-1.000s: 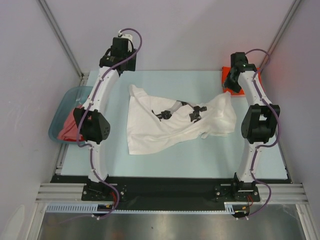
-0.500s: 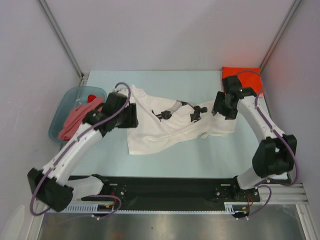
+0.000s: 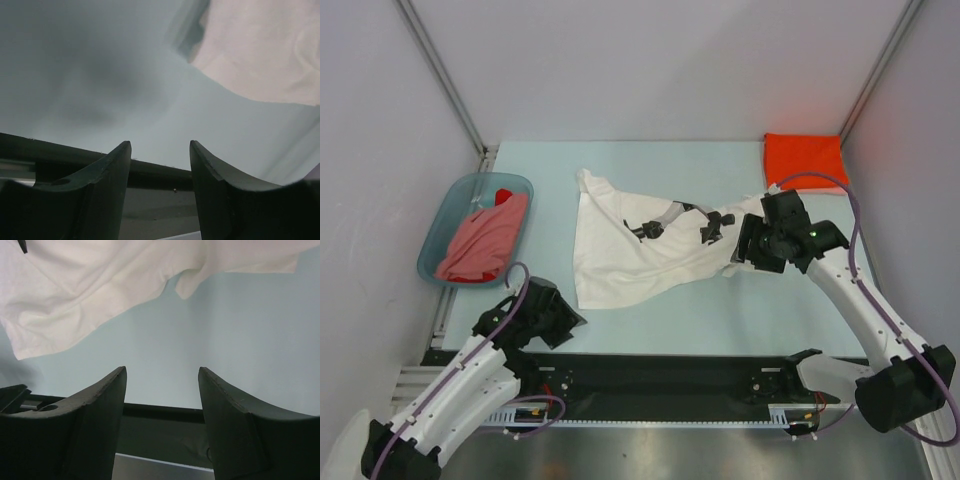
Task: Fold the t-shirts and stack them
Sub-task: Flatten the tshirt out
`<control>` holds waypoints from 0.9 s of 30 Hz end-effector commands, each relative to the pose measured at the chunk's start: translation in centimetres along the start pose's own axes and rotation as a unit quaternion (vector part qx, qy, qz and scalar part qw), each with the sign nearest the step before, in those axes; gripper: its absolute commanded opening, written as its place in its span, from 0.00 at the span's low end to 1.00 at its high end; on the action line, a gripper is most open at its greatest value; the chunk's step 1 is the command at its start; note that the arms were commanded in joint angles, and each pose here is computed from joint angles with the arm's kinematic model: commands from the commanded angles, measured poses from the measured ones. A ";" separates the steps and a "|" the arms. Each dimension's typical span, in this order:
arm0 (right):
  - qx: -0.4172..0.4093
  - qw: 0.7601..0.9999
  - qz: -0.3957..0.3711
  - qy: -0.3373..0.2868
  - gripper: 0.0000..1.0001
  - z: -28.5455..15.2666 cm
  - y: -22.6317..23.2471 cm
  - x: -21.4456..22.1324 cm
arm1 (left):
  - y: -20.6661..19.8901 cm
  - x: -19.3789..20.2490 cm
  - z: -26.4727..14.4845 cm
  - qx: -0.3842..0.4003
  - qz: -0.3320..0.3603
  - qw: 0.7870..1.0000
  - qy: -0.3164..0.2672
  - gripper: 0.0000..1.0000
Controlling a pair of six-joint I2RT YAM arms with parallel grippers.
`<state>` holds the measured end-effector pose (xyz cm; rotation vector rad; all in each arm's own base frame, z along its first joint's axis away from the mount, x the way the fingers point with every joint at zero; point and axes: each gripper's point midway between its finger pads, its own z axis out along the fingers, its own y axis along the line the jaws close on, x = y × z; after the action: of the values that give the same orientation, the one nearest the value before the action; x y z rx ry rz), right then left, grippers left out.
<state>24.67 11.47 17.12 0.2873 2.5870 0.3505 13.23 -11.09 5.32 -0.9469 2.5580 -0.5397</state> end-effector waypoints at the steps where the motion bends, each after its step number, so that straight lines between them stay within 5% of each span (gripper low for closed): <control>1: -0.012 1.000 0.000 -0.020 0.64 -1.7 0.2 -0.3 | -1.5 -0.1 1.0 0.036 -0.107 0.994 -0.002 0.56; 11: 0.003 0.999 -0.012 -0.036 0.64 -2.8 -0.5 -0.9 | -0.7 -2.9 3.9 0.001 -0.136 0.989 -0.055 0.50; 27: 0.003 0.999 -0.007 -0.035 0.64 -2.2 -0.6 -1.4 | -1.4 -3.6 6.1 0.017 -0.149 0.988 -0.044 0.49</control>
<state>23.65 10.01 17.91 0.2861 2.5702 0.3088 19.17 -10.99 2.02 -1.3240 2.3287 -0.6019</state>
